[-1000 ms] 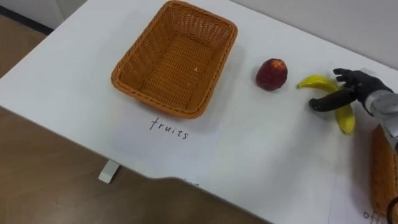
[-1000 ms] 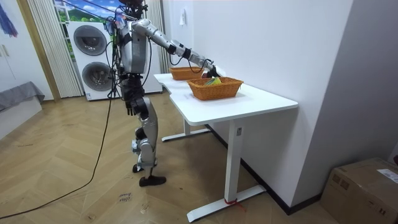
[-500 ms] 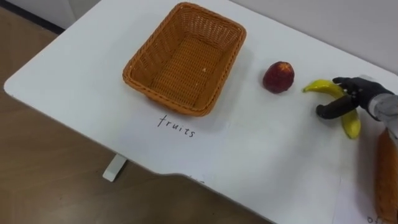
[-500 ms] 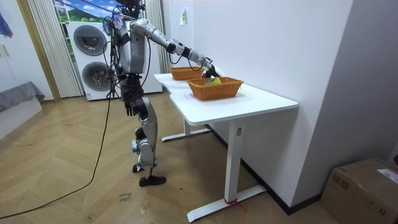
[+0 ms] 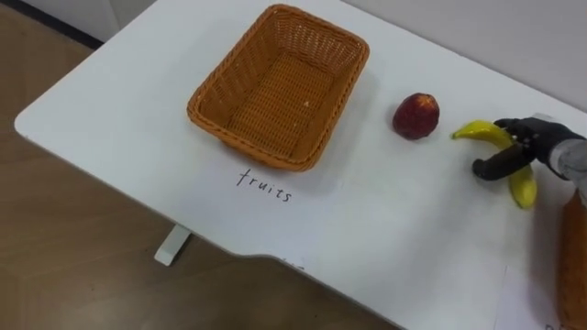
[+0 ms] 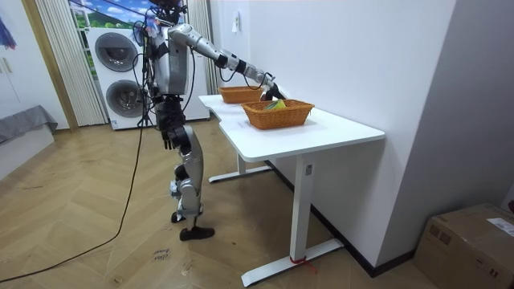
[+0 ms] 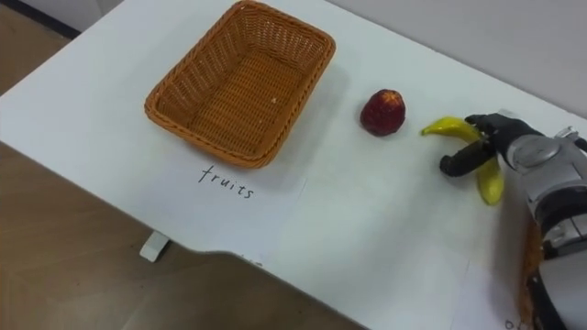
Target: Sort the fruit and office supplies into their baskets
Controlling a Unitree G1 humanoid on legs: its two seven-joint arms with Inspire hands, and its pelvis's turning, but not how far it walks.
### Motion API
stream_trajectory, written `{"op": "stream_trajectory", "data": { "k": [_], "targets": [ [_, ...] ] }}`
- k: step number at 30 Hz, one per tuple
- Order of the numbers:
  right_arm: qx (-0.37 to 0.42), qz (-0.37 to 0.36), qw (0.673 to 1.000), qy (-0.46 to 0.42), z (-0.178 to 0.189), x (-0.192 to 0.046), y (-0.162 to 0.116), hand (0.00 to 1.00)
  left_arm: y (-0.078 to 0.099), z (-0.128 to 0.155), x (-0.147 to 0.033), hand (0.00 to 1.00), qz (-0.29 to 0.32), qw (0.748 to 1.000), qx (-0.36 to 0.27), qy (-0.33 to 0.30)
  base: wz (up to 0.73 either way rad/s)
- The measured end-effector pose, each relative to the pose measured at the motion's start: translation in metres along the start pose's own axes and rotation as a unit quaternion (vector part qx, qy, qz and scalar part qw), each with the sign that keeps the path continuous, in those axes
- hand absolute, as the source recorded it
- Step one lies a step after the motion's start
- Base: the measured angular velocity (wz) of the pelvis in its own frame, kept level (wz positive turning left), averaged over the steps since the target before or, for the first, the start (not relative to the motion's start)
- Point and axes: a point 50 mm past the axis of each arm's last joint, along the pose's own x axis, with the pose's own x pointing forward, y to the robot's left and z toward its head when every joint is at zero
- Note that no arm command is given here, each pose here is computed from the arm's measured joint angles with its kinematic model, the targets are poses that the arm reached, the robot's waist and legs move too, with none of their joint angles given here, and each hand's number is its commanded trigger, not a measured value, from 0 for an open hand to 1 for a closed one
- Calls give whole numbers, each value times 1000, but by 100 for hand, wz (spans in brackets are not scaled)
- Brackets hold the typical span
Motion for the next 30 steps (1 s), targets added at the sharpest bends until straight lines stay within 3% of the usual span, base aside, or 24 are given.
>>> {"op": "stream_trajectory", "data": {
  "k": [11, 16, 30],
  "targets": [
    [-70, -26, 997, 23, 3, -3, -13, 100, 3, 4, 1, 0, 2, 1000, 11, 0, 0],
    [-113, 1, 993, 36, 5, -3, -6, 100, 5, 7, 1, 0, 5, 1000, 12, -4, -7],
    [-133, 29, 990, 38, 8, -2, 0, 100, 9, 17, 2, 0, 16, 1000, 9, -19, 0]
  ]
}}
